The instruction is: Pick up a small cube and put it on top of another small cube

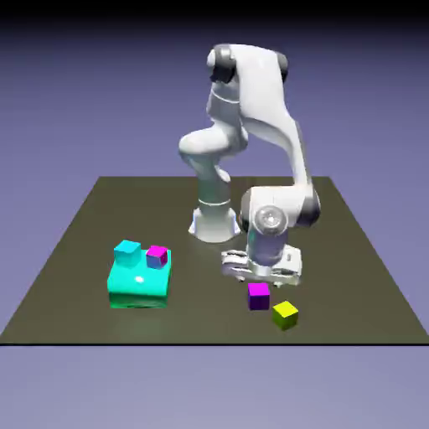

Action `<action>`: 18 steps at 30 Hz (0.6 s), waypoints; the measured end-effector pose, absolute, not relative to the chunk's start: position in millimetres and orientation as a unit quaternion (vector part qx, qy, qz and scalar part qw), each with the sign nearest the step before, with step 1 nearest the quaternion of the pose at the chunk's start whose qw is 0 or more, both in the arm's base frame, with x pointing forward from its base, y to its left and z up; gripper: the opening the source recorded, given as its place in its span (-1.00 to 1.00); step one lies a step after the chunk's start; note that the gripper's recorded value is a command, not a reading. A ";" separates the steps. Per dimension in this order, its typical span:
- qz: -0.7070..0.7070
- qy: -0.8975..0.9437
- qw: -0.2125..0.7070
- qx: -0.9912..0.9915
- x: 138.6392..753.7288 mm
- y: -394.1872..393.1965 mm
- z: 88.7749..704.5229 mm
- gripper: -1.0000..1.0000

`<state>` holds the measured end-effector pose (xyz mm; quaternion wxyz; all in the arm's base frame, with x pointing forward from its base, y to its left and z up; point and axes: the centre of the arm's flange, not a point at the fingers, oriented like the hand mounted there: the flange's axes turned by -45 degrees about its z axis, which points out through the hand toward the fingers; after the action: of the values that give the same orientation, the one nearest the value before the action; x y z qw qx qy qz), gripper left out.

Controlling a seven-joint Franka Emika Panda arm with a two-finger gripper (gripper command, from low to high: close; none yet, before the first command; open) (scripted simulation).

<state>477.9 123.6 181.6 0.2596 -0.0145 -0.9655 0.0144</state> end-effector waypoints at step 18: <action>-0.019 -0.956 0.266 -0.120 495.6 -0.8 220.2 -1.00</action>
<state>495.6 -0.8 220.2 0.2664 -0.1203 -0.9561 -0.0193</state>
